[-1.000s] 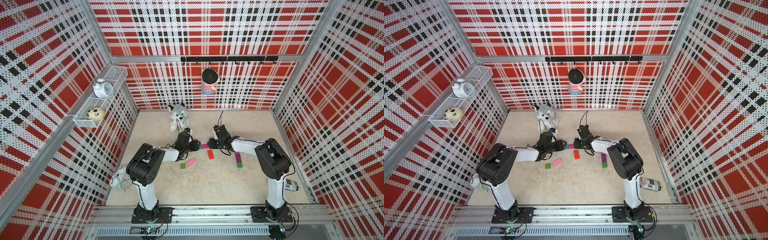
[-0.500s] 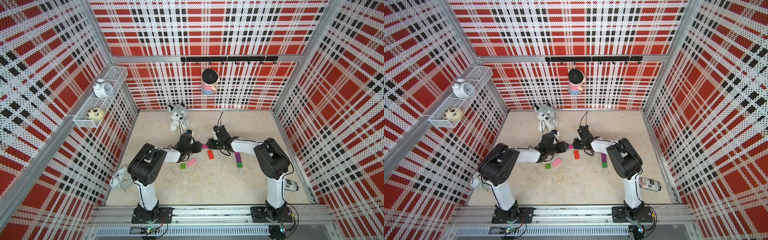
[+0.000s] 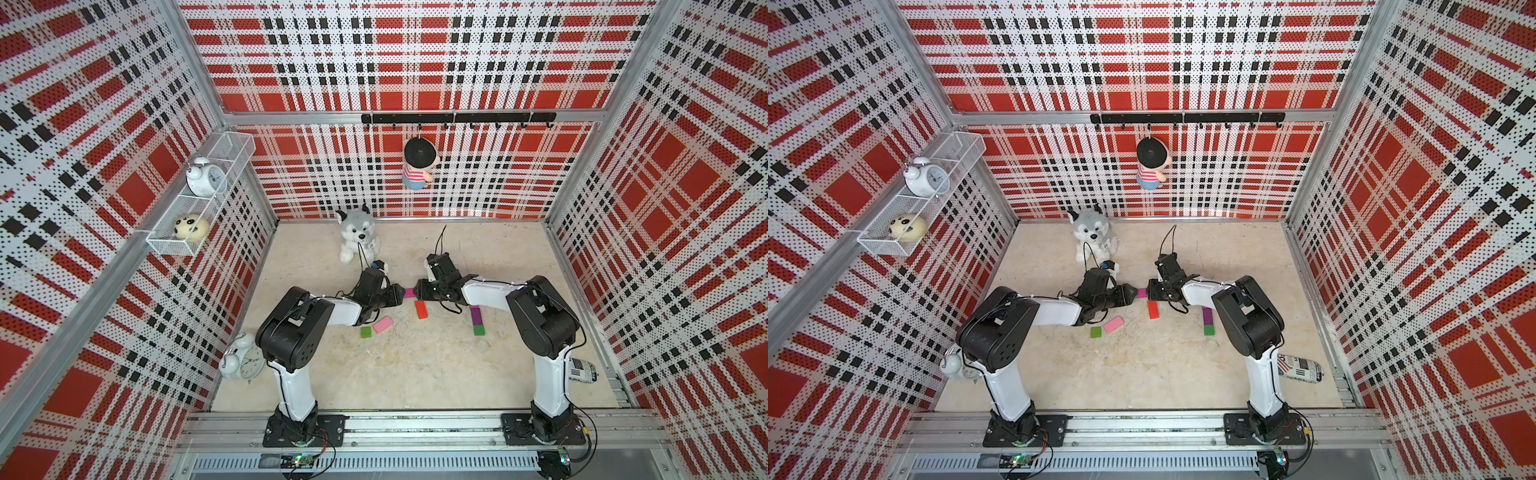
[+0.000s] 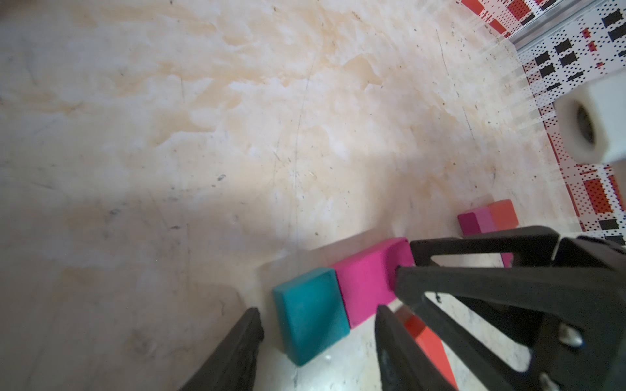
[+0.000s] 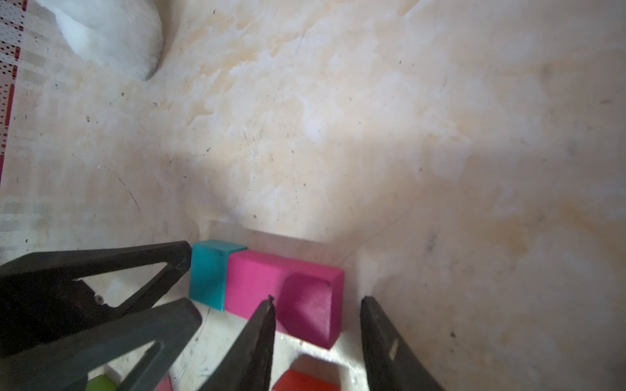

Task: Assemble the number 7 with building blocks
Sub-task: Adjust the building block at the center of the board.

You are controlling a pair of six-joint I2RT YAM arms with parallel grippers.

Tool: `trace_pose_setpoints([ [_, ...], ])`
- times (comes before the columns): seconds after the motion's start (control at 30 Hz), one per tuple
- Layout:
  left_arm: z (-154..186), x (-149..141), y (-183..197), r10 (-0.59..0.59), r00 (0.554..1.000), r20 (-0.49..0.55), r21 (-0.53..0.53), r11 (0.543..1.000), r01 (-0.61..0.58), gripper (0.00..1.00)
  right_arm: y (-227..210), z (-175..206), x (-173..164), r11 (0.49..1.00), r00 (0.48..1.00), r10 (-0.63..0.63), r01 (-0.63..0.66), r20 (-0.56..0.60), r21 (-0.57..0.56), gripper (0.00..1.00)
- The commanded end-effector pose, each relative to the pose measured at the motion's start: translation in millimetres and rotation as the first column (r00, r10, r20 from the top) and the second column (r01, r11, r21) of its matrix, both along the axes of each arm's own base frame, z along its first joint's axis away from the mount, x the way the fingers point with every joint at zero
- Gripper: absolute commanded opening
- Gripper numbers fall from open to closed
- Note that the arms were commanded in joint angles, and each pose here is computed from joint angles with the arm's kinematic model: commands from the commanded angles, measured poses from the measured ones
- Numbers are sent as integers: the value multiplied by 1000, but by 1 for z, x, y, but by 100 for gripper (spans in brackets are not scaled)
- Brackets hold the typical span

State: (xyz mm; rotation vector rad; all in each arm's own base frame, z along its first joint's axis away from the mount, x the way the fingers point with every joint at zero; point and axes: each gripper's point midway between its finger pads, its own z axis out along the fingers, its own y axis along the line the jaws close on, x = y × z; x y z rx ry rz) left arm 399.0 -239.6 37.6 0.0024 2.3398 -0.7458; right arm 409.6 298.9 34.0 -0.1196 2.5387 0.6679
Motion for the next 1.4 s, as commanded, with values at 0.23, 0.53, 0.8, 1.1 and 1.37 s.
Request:
trace_pose_setpoints([
  [0.23, -4, -1, -5, -11, 1000, 3, -3, 1000, 11, 55, -5, -2, 3, 1000, 1000, -20, 20, -2, -10, 46],
  [0.53, -5, 0, -7, -17, 1000, 4, -4, 1000, 17, 55, -6, -4, 3, 999, 999, -31, 31, -9, -8, 46],
  [0.8, -3, 1, -9, -18, 1000, 8, -8, 1000, 18, 55, -4, -3, 3, 999, 999, -34, 34, -7, -1, 46],
  [1.1, -2, 1, -13, -28, 1000, 10, -14, 1000, 28, 55, -1, -4, 3, 1000, 1000, -30, 30, -10, 7, 45],
  [1.37, -1, 3, -16, -33, 999, 12, -17, 999, 33, 55, 1, 0, 1, 999, 1000, -29, 29, -3, 19, 45],
])
